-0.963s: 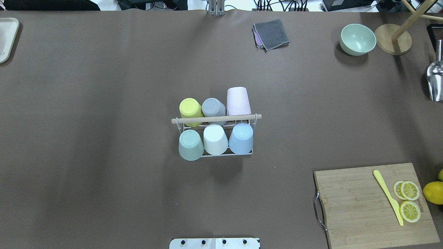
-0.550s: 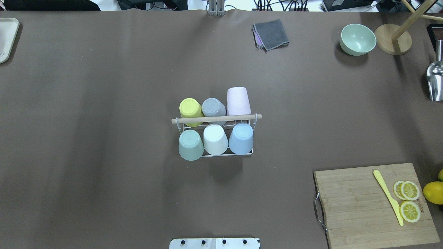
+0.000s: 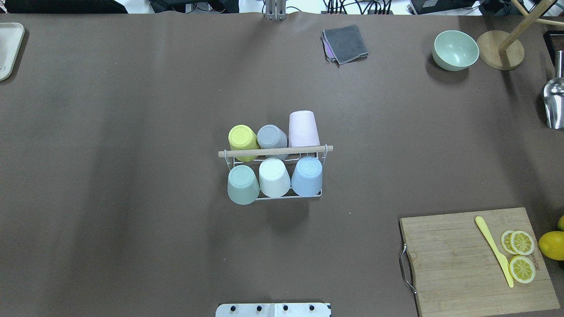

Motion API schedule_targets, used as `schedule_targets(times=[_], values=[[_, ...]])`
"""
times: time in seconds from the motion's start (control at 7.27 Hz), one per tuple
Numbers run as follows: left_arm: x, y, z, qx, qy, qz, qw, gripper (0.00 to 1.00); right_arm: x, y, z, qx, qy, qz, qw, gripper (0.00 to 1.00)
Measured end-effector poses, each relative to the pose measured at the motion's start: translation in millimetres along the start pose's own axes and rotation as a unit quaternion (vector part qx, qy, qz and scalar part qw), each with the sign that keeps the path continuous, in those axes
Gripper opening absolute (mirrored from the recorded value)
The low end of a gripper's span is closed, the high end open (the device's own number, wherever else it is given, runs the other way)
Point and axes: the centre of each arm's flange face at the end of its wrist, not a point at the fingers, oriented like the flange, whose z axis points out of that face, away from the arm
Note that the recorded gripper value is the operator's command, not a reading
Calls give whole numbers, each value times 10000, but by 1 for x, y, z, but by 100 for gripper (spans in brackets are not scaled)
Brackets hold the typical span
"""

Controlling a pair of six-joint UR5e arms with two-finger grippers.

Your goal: Place cup on cup holder

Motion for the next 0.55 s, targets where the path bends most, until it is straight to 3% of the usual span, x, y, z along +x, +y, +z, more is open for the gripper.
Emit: schedule_targets(times=[0.14,0.41,0.55], values=[[6,-3,-5,242,13,41,9997,97,0,0,0,-2,0,-2,10000,99],[15,-12,-13,759,78,-409,9962,97,1,1,1,-10,-1,-3,10000,99],[20,-16,-13,866,97,-550,9947,97,1,1,1,-11,0,-5,10000,99]])
